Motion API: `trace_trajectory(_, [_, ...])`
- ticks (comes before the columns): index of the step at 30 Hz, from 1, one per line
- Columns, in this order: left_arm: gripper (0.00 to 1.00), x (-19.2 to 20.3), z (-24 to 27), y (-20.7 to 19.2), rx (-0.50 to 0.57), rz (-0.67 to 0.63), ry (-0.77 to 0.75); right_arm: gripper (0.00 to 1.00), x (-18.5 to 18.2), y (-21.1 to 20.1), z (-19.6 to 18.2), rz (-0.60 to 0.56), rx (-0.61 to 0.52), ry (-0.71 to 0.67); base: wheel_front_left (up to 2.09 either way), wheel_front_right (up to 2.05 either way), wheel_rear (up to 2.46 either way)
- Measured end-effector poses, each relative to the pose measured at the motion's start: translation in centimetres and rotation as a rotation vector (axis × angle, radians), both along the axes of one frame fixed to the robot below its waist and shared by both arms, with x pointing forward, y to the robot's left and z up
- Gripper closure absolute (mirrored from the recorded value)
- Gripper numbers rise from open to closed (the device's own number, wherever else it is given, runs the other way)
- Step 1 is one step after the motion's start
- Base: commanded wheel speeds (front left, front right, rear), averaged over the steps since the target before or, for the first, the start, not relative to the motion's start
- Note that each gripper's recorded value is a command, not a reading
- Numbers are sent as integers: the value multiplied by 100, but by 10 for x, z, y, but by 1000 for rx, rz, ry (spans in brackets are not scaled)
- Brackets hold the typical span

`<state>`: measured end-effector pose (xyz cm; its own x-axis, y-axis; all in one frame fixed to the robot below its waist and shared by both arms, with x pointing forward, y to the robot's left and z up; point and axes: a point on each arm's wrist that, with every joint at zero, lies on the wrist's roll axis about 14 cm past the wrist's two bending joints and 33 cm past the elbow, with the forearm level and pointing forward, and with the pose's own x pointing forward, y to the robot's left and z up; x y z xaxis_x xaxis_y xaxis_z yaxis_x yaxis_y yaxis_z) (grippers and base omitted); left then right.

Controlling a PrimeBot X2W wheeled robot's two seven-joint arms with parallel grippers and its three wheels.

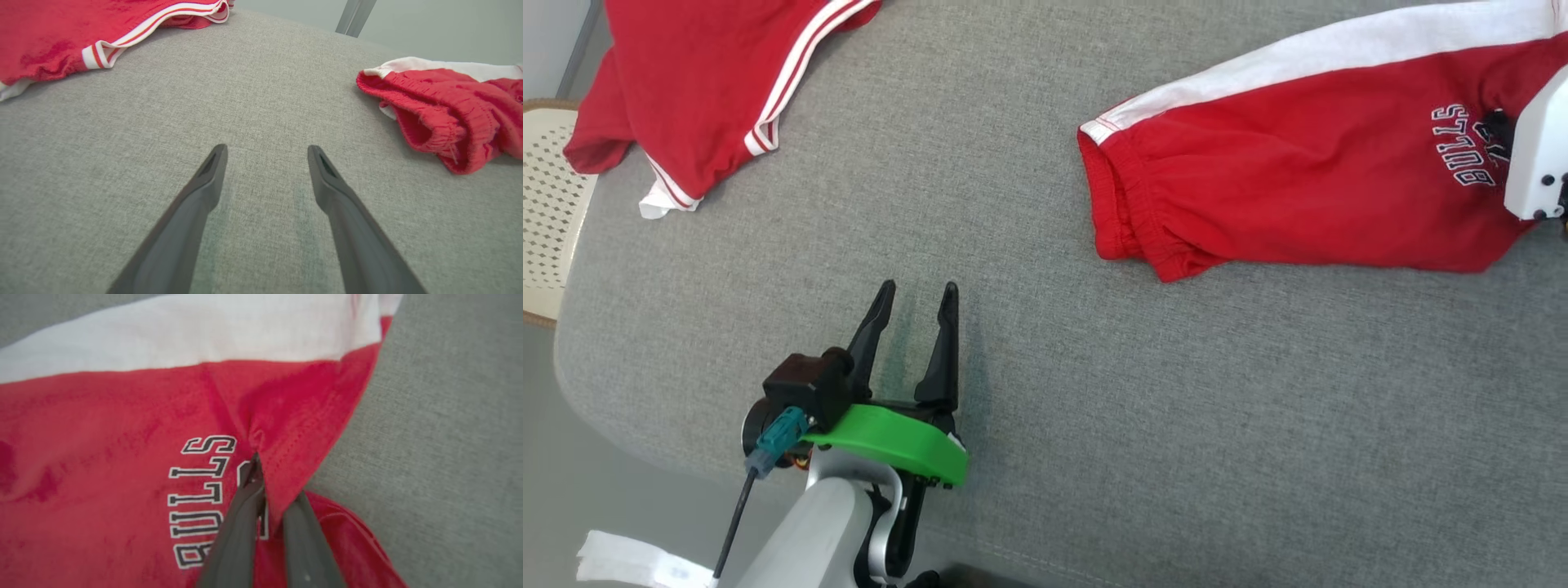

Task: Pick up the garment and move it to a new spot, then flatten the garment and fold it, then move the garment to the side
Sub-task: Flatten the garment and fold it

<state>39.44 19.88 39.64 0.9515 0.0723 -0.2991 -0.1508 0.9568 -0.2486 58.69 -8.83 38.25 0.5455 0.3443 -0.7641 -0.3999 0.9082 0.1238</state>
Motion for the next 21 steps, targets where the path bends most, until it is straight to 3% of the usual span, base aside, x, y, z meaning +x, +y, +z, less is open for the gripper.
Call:
trace_trajectory(13, [0,-53,-8,-7,30,-29,51,100,-60,-69,34,-249,169,-49,0,0,0])
trace_trajectory(21, [0,-50,15,-20,66,-128,-39,100,-103,-188,66,-549,134,-154,0,0,0])
